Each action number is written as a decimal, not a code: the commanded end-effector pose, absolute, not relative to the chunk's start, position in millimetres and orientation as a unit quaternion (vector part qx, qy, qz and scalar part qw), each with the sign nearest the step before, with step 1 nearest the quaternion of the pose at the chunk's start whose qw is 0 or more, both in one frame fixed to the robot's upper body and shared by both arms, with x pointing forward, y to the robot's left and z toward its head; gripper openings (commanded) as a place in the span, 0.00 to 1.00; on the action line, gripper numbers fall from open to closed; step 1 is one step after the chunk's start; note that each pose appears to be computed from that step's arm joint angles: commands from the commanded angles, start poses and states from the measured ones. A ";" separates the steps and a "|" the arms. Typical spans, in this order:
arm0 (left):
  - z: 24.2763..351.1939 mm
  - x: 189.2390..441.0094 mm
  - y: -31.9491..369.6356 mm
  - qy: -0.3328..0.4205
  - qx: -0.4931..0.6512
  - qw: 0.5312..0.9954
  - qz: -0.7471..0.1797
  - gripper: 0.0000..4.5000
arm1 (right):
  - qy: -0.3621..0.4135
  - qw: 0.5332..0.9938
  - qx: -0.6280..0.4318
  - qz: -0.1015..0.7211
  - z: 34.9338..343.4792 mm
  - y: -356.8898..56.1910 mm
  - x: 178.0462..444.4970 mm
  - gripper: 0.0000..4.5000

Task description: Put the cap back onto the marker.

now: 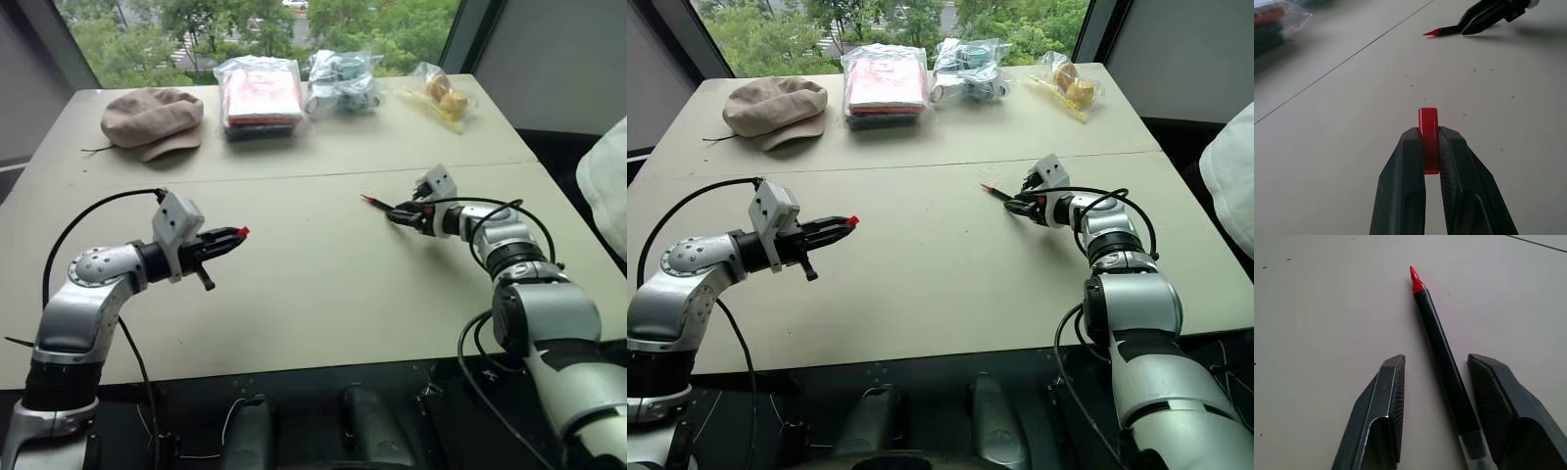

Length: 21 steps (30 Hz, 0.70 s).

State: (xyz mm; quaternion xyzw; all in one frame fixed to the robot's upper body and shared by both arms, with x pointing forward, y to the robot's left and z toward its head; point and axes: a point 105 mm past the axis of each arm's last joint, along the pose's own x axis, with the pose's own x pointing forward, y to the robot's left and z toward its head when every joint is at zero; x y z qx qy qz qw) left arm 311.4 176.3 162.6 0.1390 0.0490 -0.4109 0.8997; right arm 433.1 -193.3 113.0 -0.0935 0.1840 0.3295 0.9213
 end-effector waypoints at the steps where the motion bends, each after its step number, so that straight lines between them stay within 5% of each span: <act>1: 172.1 308.2 172.1 0.029 0.152 0.896 -0.416 0.00 | 0.168 0.922 -0.099 0.334 125.3 -188.7 437.4 0.00; 14: 169.8 314.3 166.5 0.026 0.169 0.884 -0.436 0.00 | 0.144 0.893 -0.184 0.384 130.4 -177.4 433.5 0.00; 21: 171.2 335.5 158.1 -0.001 0.217 0.859 -0.465 0.00 | 0.050 0.821 -0.329 0.464 160.4 -153.1 420.9 0.00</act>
